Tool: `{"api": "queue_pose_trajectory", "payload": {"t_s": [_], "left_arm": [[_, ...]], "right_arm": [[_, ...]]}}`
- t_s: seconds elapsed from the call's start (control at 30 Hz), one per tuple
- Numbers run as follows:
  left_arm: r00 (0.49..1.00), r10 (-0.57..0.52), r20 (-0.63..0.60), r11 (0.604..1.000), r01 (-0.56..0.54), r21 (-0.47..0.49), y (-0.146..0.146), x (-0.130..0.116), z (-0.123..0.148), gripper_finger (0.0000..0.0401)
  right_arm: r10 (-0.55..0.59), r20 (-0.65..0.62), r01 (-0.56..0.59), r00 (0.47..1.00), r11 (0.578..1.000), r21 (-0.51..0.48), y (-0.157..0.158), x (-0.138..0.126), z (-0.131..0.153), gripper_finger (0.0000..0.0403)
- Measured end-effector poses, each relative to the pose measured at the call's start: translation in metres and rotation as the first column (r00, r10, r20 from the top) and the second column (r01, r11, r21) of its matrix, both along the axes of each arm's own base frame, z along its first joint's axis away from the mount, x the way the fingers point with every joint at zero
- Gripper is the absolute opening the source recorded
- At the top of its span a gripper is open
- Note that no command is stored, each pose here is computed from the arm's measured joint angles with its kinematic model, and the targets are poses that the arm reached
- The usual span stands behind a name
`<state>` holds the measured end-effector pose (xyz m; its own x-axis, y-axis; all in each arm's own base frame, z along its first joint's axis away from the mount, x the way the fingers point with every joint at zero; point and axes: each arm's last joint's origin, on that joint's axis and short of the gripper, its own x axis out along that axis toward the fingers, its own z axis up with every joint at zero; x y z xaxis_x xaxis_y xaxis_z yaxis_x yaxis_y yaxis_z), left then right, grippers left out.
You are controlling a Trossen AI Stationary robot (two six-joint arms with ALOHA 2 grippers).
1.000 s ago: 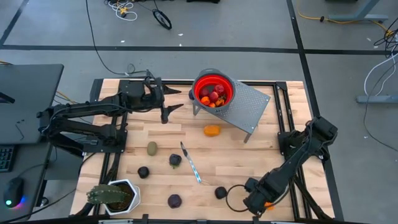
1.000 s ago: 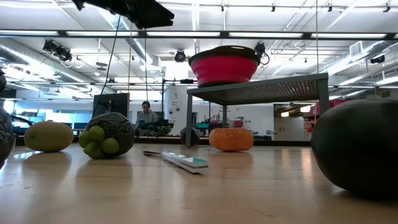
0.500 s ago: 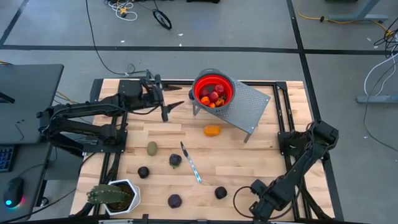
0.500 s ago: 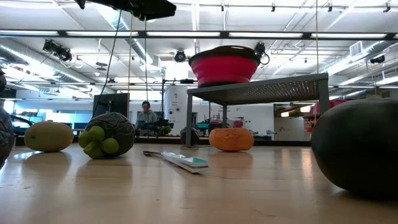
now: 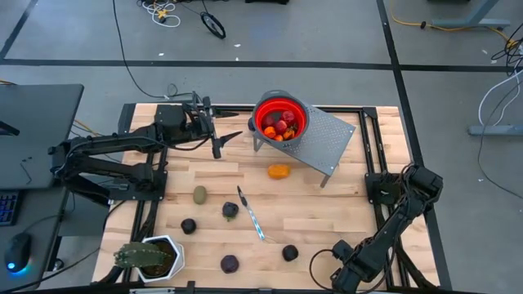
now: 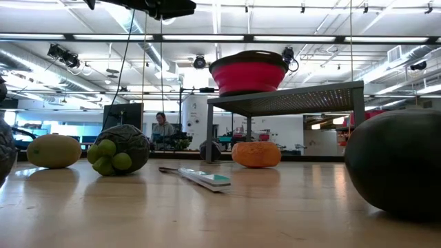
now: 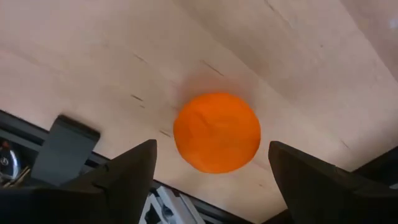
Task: Pick & Place Fruit
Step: Put the orange into the red strainer bowl
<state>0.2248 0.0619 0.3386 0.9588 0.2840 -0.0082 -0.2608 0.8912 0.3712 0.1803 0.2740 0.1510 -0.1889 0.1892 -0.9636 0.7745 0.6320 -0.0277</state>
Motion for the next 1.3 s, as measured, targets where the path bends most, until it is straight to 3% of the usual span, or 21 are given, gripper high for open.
{"api": "queue_pose_trajectory", "payload": {"t_s": [0.7, 0.97, 1.17, 1.3], "left_arm": [[1.000, 0.003, -0.003, 1.000, -0.003, -0.006, 0.000, 0.001, -0.001, 0.0261], [1.000, 0.003, -0.001, 1.000, -0.003, -0.018, 0.000, 0.001, -0.001, 0.0261], [1.000, 0.003, -0.014, 0.999, -0.003, -0.034, 0.000, 0.001, -0.003, 0.0261], [1.000, 0.004, -0.014, 0.999, -0.004, -0.048, 0.000, 0.001, -0.003, 0.0261]], "right_arm": [[0.061, -0.006, -0.061, 0.998, 0.998, -0.013, -0.007, -0.005, -0.011, 0.0213], [0.101, 0.040, -0.101, 0.994, 0.995, 0.003, -0.028, 0.014, 0.003, 0.0200], [0.168, 0.261, -0.124, 0.951, 0.976, -0.176, -0.069, 0.035, 0.037, 0.0201], [0.286, 0.442, -0.111, 0.850, 0.918, -0.381, -0.102, 0.053, 0.063, 0.0201]]}}
